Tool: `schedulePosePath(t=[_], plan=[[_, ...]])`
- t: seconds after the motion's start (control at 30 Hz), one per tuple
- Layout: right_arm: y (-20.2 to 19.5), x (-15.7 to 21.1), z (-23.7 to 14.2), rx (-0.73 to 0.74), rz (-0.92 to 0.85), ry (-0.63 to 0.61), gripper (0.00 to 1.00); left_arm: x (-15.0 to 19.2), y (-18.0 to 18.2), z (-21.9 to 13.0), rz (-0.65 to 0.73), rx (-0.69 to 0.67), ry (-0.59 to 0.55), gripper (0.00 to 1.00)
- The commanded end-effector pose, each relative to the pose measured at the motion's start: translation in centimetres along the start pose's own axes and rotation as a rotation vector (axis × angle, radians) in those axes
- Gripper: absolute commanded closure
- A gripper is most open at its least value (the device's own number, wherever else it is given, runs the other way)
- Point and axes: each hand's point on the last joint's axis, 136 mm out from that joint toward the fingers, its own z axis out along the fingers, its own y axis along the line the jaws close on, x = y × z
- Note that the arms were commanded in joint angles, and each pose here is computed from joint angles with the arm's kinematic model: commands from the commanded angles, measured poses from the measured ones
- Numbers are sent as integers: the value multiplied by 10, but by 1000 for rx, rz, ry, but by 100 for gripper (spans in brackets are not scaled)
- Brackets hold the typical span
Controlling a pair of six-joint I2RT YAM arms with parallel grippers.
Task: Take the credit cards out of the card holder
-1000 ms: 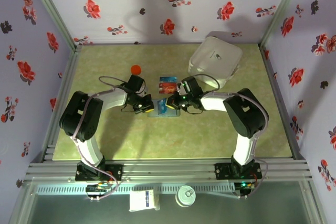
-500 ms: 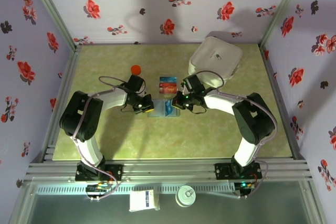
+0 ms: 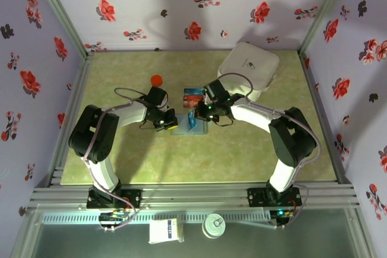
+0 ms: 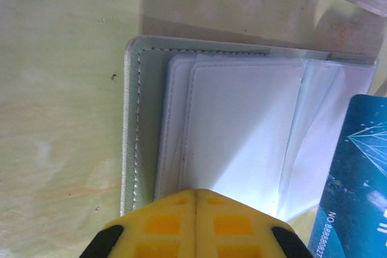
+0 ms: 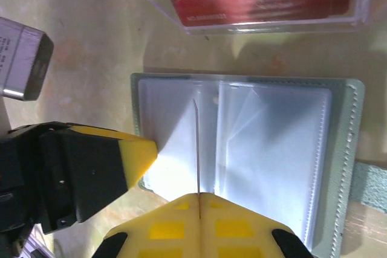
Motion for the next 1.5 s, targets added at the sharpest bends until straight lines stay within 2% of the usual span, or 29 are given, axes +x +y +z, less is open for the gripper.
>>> schedulePosePath(t=[0.0, 0.53, 1.07, 1.27, 1.47], plan=[[-3, 1, 5, 49, -23, 10, 99, 1, -8, -8, 31, 20, -17, 100], [-15, 7, 17, 172, -41, 20, 97, 3, -9, -8, 30, 39, -19, 100], [-3, 9, 26, 143, -25, 28, 87, 7, -4, 0, 26, 39, -5, 100], [-2, 11, 29, 136, -23, 38, 87, 8, -2, 1, 26, 38, -1, 100], [-2, 10, 29, 136, -22, 40, 92, 7, -2, 0, 24, 38, -3, 100]])
